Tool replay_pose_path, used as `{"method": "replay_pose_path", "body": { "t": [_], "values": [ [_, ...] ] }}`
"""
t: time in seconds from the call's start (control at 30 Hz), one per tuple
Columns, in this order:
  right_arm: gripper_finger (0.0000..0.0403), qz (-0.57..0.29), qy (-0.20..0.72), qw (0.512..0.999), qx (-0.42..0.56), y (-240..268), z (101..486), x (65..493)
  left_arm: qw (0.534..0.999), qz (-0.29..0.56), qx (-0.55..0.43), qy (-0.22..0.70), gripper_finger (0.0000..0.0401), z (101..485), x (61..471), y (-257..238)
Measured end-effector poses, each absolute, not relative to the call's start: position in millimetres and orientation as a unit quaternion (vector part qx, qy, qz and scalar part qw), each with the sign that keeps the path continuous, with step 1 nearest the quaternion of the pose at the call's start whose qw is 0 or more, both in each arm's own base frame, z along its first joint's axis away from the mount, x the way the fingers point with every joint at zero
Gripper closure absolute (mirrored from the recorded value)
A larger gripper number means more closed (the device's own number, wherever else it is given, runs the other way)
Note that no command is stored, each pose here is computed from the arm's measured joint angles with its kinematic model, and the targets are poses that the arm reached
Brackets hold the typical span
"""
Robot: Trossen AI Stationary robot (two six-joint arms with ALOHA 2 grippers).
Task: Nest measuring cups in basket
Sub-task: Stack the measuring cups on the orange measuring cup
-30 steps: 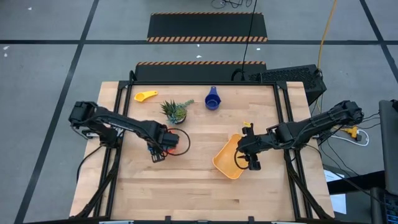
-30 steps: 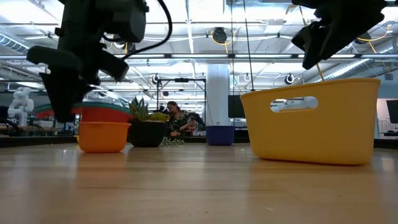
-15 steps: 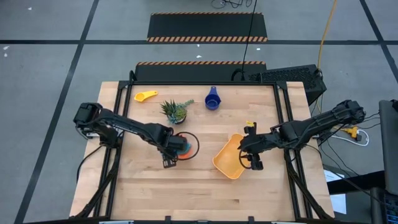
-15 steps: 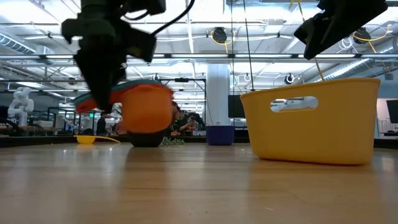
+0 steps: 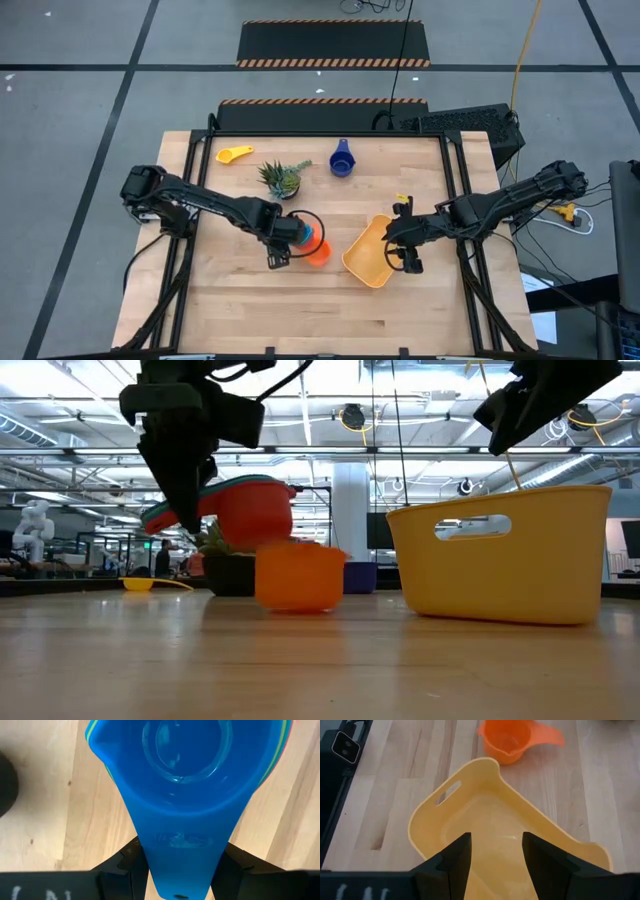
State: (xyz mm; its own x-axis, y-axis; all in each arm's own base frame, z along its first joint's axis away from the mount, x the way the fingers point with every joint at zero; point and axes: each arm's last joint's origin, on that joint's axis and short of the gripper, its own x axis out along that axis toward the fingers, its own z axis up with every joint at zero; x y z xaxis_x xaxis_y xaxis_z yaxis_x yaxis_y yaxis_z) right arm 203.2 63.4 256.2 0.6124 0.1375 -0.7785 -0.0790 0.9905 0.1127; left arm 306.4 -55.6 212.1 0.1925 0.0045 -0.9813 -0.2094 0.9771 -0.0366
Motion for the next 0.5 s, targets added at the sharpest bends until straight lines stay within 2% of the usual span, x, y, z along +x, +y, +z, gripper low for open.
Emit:
{"method": "replay_pose_path", "body": {
  "t": [0.3,0.4,0.5],
  "values": [
    [0.0234,0.060,0.439,0.896,0.032,63,256,203,0.787,0.044,0.017,0.615,0.0243,215,312,-56],
    [0.0234,0.061,0.440,0.895,0.030,63,256,203,0.794,-0.003,0.110,0.597,0.0243,220,315,-64],
    [0.0234,0.060,0.445,0.893,0.028,63,255,202,0.775,-0.058,0.218,0.591,0.0243,220,312,-73]
  ]
}}
